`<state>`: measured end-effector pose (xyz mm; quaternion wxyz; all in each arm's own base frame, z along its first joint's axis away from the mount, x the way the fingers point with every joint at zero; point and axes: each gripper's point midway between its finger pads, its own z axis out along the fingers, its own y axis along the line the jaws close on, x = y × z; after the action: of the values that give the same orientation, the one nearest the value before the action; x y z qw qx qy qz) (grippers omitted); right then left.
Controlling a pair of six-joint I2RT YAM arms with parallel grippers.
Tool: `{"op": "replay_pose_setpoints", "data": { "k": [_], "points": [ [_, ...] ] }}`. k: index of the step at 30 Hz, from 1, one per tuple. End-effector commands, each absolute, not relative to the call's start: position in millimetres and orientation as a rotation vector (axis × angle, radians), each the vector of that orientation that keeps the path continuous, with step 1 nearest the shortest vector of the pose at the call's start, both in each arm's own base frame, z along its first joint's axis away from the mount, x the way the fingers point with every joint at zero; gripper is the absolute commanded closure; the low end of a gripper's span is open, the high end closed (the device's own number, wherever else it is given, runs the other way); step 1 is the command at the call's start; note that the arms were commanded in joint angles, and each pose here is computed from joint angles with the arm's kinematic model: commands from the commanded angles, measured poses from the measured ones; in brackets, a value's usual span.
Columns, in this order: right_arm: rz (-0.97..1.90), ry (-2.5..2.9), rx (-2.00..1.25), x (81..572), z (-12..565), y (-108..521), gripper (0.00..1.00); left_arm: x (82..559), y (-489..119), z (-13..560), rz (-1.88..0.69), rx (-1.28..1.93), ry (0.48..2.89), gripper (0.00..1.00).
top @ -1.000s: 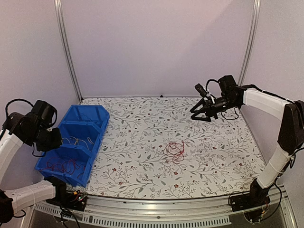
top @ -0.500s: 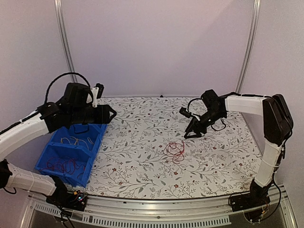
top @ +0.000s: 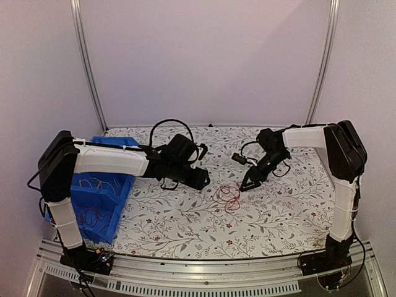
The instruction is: Untangle the cables
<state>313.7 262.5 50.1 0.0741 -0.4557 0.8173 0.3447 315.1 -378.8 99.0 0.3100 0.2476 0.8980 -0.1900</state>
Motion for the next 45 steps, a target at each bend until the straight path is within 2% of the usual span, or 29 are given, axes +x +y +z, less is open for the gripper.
{"op": "replay_pose_setpoints", "data": {
  "k": [1,5,9,10,15,19,21,25,28,30,37,45],
  "points": [
    [1.175,2.499,-1.289,317,53,275,0.37,314,-409,83,-0.665,0.617,2.392,0.39],
    [1.269,2.497,-1.259,320,53,283,0.42,312,-419,61,-0.699,0.619,2.424,0.39],
    [1.316,2.515,-1.234,321,48,287,0.52,311,-428,50,-0.748,0.627,2.427,0.39],
    [1.323,2.518,-1.230,321,48,287,0.60,311,-430,47,-0.753,0.628,2.432,0.39],
    [1.364,2.512,-1.229,318,49,288,0.83,314,-437,35,-0.755,0.642,2.449,0.40],
    [1.394,2.445,-1.252,316,68,292,0.93,319,-443,24,-0.744,0.651,2.455,0.42],
    [1.421,2.381,-1.270,315,90,295,0.96,323,-445,18,-0.728,0.648,2.455,0.47],
    [1.472,2.234,-1.320,308,137,298,1.00,333,-449,8,-0.700,0.636,2.439,0.58],
    [1.524,2.114,-1.352,299,180,300,1.00,340,-453,5,-0.704,0.630,2.418,0.79],
    [1.534,2.013,-1.391,294,209,301,1.00,344,-454,3,-0.707,0.622,2.408,0.85],
    [1.387,1.682,-1.488,287,312,295,1.00,356,-439,-8,-0.679,0.568,2.436,1.00],
    [1.206,1.400,-1.498,277,412,276,1.00,362,-411,-22,-0.652,0.468,2.496,0.99]
  ]
}}
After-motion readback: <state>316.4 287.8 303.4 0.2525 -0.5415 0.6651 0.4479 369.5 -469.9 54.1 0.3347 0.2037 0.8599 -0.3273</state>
